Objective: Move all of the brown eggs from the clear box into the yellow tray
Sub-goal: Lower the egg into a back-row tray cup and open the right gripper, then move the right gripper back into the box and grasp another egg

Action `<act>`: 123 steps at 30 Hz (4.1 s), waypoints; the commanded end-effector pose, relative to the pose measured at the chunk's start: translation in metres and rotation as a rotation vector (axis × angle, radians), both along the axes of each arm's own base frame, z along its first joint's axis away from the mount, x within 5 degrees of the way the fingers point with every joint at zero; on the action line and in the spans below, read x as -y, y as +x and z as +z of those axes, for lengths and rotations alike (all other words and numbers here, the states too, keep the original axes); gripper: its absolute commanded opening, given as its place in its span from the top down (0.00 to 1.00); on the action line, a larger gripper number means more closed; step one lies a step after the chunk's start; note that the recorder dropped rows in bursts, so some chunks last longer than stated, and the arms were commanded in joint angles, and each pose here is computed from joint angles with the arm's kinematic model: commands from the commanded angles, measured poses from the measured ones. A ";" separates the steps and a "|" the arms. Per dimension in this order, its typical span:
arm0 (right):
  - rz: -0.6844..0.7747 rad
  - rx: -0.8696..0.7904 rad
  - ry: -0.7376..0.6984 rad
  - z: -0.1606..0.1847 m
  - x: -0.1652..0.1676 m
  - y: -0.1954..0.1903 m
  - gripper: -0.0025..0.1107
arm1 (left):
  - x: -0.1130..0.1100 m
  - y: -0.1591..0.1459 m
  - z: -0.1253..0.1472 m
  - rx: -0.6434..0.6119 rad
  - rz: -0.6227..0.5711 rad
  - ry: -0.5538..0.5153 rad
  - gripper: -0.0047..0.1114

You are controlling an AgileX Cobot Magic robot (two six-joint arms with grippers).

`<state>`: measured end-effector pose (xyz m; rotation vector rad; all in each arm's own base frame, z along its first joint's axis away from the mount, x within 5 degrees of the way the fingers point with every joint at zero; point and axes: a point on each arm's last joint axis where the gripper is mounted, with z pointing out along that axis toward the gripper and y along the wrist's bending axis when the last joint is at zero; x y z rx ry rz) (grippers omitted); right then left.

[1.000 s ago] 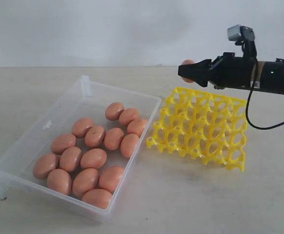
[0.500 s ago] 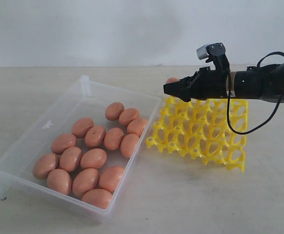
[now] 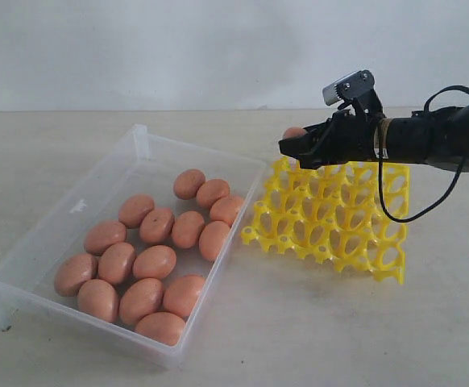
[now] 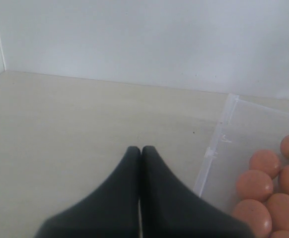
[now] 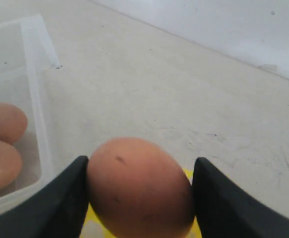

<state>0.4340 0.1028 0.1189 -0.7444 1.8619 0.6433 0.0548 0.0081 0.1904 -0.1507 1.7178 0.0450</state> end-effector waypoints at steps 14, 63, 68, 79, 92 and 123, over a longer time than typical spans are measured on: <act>-0.051 0.015 -0.025 -0.006 0.003 0.005 0.98 | 0.000 0.000 0.002 0.009 -0.008 0.006 1.00; -0.088 0.147 0.034 0.058 -0.008 0.003 0.48 | 0.000 0.000 0.002 0.010 -0.008 0.006 1.00; 0.046 0.234 -0.055 0.107 -0.023 -0.019 0.97 | 0.000 0.000 0.002 0.010 -0.008 0.006 1.00; -0.501 0.236 -0.741 0.134 -0.080 -0.059 0.98 | 0.000 0.000 0.002 0.012 -0.008 0.006 1.00; 0.402 -0.513 -0.396 0.171 -0.189 -0.135 0.98 | 0.000 0.000 0.002 0.012 -0.008 0.006 1.00; 0.915 0.148 -1.081 0.054 -0.225 -0.103 0.59 | 0.000 0.000 0.002 0.012 -0.008 0.006 1.00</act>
